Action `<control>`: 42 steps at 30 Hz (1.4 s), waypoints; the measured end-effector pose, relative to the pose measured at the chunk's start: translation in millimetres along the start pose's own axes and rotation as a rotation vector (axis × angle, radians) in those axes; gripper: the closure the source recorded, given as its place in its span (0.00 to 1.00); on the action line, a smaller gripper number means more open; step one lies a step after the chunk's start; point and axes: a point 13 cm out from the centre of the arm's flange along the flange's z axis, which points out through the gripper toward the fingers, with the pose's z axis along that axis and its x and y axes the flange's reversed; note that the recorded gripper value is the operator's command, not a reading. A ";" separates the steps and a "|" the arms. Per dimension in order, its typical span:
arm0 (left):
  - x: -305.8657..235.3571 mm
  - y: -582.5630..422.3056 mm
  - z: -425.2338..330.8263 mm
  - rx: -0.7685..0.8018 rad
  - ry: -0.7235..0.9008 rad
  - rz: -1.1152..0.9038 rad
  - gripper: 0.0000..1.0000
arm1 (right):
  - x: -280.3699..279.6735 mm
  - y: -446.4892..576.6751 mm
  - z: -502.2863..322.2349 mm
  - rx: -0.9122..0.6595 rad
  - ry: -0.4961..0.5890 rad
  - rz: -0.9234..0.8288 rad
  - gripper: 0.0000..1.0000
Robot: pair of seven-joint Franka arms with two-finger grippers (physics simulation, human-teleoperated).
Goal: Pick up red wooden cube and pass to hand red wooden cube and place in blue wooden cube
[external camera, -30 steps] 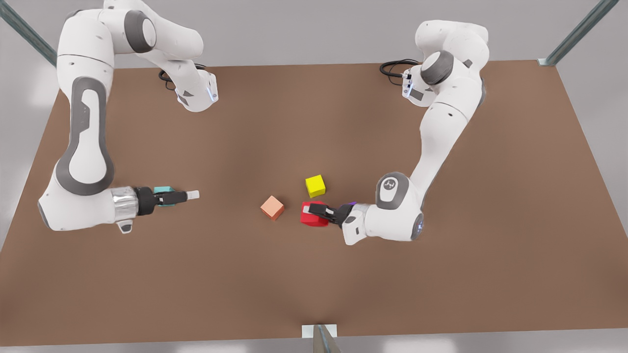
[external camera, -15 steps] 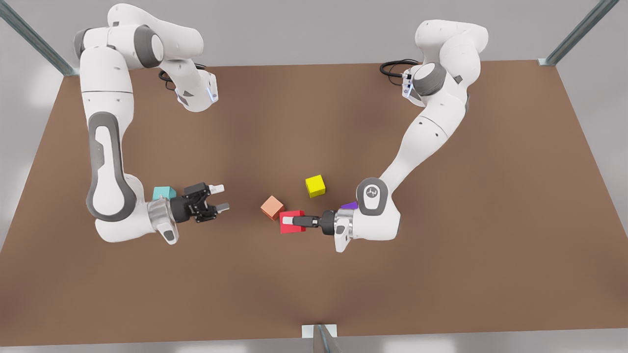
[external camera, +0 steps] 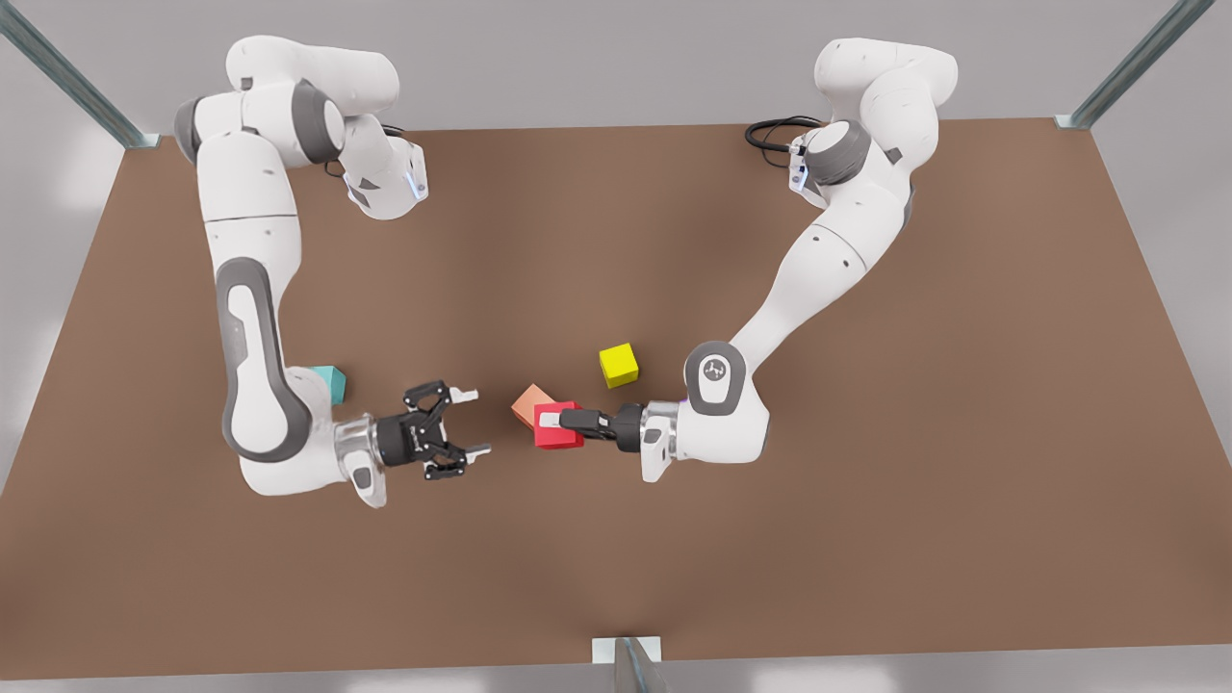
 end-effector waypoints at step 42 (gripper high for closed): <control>-2.2 3.2 -0.6 0.007 -0.007 0.083 0.60 | 17.4 -29.6 84.8 0.021 -0.045 -0.279 0.00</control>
